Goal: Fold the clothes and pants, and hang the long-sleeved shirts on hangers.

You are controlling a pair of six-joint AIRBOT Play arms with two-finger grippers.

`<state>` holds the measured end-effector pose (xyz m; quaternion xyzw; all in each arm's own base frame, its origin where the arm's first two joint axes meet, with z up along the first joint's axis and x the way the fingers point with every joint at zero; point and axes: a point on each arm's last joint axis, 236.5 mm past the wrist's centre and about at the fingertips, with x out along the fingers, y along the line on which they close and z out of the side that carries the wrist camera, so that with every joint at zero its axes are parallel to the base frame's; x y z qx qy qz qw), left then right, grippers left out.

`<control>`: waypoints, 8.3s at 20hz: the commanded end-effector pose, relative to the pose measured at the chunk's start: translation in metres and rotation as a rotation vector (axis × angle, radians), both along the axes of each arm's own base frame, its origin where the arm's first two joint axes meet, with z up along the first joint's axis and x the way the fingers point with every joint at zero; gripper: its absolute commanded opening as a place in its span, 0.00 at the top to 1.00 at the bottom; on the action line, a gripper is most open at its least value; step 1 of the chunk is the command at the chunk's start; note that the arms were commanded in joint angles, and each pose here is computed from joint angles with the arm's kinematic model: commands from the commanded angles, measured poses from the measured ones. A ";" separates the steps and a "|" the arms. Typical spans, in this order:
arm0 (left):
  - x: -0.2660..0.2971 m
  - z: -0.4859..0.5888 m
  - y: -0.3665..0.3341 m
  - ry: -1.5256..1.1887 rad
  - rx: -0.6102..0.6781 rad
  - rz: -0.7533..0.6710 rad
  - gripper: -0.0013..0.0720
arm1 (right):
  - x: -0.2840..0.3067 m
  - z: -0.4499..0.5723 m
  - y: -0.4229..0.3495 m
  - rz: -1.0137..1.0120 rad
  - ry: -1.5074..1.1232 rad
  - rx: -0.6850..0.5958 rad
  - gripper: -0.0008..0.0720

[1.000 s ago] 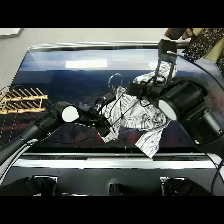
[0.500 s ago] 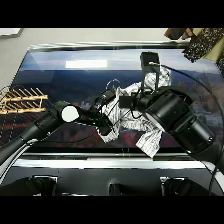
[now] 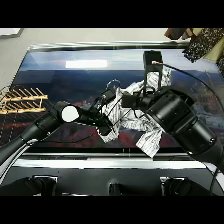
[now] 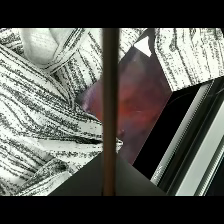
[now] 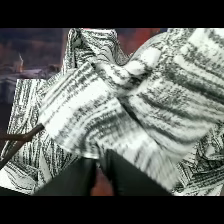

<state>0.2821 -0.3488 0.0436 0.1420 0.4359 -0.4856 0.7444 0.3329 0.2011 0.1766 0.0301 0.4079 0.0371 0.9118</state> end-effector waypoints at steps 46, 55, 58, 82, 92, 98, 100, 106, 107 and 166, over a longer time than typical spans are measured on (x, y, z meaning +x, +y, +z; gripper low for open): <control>0.006 0.002 -0.001 -0.026 -0.010 0.010 0.96 | 0.052 -0.007 -0.002 1.350 -0.333 -0.759 0.83; 0.015 0.003 0.005 0.008 -0.024 0.084 0.34 | 0.023 0.024 -0.032 1.184 -0.267 -0.703 0.95; 0.020 0.002 0.010 0.032 -0.028 0.131 0.20 | 0.018 0.019 -0.041 1.127 -0.207 -0.671 0.95; 0.125 0.030 0.123 0.133 -0.500 0.921 0.15 | 0.045 0.042 -0.104 0.589 -0.146 -0.602 0.95; 0.106 0.091 0.048 0.124 -0.648 0.785 0.15 | 0.060 0.019 -0.094 0.588 -0.105 -0.565 0.95; 0.105 0.102 0.041 0.114 -0.670 0.770 0.15 | 0.070 0.019 -0.096 0.579 -0.122 -0.597 0.95; 0.108 0.094 0.050 0.089 -0.622 0.743 0.15 | 0.063 0.026 -0.106 0.565 -0.116 -0.620 0.95; 0.070 0.026 -0.012 0.162 -0.459 0.563 0.15 | 0.046 0.042 -0.130 0.465 -0.101 -0.629 0.95; 0.066 0.018 -0.026 0.169 -0.448 0.545 0.15 | 0.044 0.040 -0.131 0.454 -0.090 -0.619 0.95; 0.214 0.038 -0.025 0.140 -0.433 0.519 0.96 | -0.036 0.007 -0.152 0.448 0.242 -0.539 0.95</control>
